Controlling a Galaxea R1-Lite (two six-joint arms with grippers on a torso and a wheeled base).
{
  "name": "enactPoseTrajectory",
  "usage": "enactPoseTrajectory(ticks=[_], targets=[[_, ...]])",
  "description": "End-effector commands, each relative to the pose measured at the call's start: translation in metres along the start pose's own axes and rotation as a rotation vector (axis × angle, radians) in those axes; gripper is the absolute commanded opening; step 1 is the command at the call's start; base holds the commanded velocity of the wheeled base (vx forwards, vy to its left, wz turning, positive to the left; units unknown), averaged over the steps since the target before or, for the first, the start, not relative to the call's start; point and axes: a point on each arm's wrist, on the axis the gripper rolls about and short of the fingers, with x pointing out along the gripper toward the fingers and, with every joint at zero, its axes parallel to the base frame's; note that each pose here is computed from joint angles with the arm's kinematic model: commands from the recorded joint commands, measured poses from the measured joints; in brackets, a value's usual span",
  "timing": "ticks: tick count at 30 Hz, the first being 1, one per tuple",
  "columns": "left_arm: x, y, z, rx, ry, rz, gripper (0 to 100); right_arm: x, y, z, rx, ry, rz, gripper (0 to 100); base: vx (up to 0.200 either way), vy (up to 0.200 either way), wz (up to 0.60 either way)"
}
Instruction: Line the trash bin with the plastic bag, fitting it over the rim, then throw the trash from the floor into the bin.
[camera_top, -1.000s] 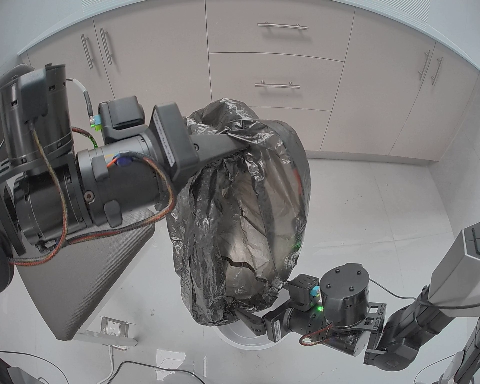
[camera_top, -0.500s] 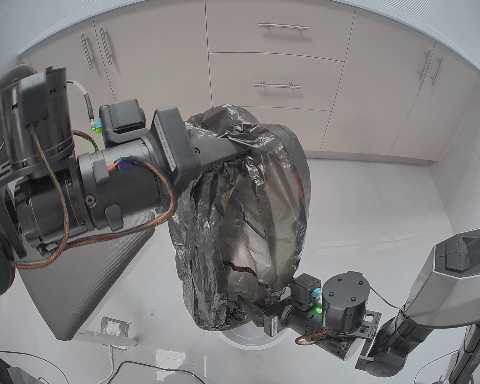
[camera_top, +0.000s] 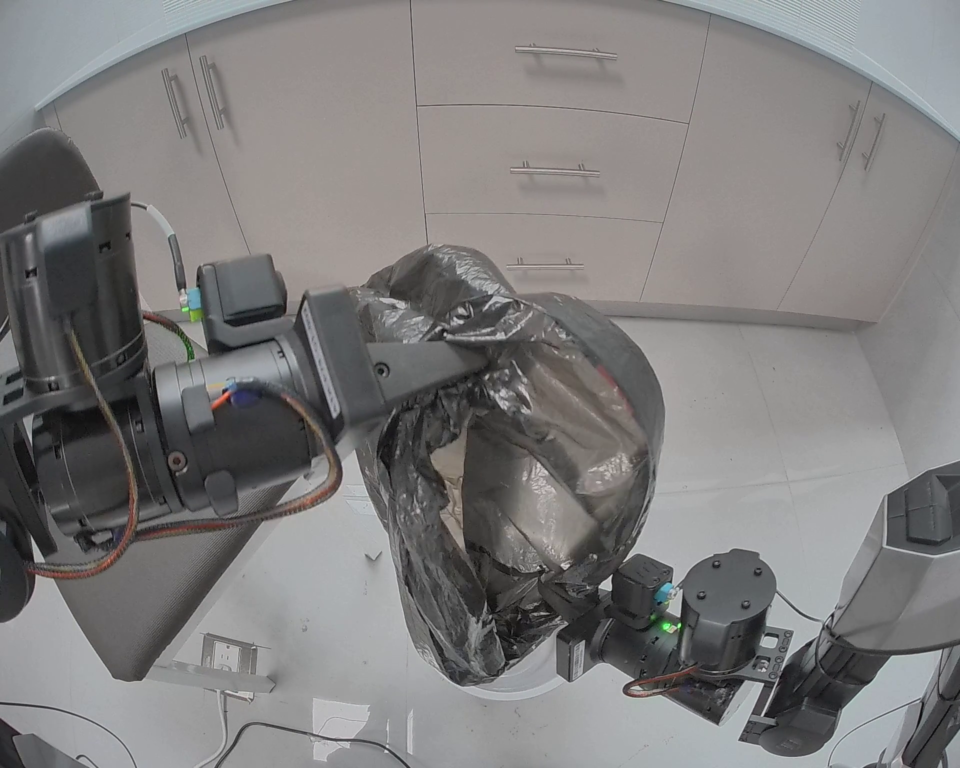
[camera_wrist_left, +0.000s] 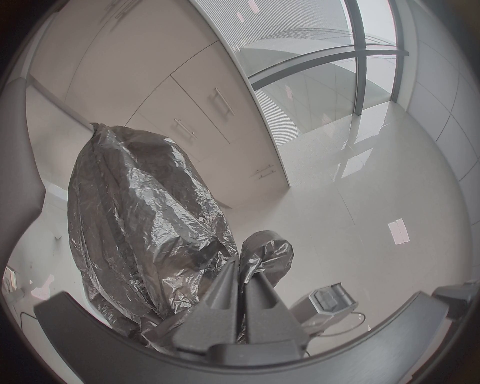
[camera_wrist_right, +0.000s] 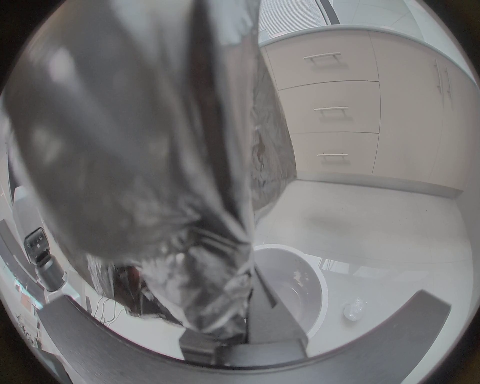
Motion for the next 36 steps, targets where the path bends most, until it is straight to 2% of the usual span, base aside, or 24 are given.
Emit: enactPoseTrajectory(ticks=[1, 3, 5, 10, 12, 13, 17, 21, 27, 30, 36], targets=[[-0.001, 0.01, -0.011, -0.012, 0.065, 0.004, 0, -0.014, -0.009, 0.017, 0.022, -0.051, 0.031, 0, 0.0, 0.0, 0.0], [0.0, 0.019, -0.019, -0.026, 0.131, -0.013, 0, -0.018, -0.018, 0.026, 0.036, -0.065, 0.097, 0, 0.0, 0.0, 0.0], [0.002, 0.021, -0.022, -0.028, 0.15, -0.027, 0, -0.019, -0.021, 0.029, 0.043, -0.07, 0.118, 0, 0.0, 0.0, 0.0], [0.02, 0.035, -0.035, -0.031, 0.266, -0.161, 0, -0.034, -0.027, 0.026, 0.151, 0.046, 0.306, 0, 0.0, 0.0, 0.0], [0.021, 0.036, -0.035, -0.031, 0.271, -0.17, 0, -0.035, -0.027, 0.025, 0.163, 0.056, 0.318, 0, 0.0, 0.0, 0.0], [0.03, 0.039, -0.039, -0.032, 0.304, -0.202, 0, -0.04, -0.026, 0.022, 0.227, 0.106, 0.392, 0, 0.0, 0.0, 0.0], [0.041, 0.041, -0.05, -0.033, 0.352, -0.234, 0, -0.044, -0.025, 0.015, 0.294, 0.176, 0.493, 0, 0.0, 0.0, 0.0], [0.046, 0.038, -0.06, -0.039, 0.391, -0.245, 0, -0.042, -0.023, 0.007, 0.364, 0.245, 0.539, 0, 0.0, 0.0, 0.0], [0.05, 0.039, -0.069, -0.046, 0.42, -0.241, 0, -0.034, -0.022, -0.013, 0.376, 0.321, 0.532, 0, 0.0, 0.0, 0.0], [0.055, 0.044, -0.073, -0.059, 0.438, -0.227, 0, -0.038, -0.023, -0.028, 0.381, 0.388, 0.512, 0, 0.0, 0.0, 0.0], [0.067, 0.052, -0.09, -0.077, 0.498, -0.209, 0, -0.055, -0.027, -0.039, 0.39, 0.422, 0.498, 0, 0.0, 0.0, 0.0]])
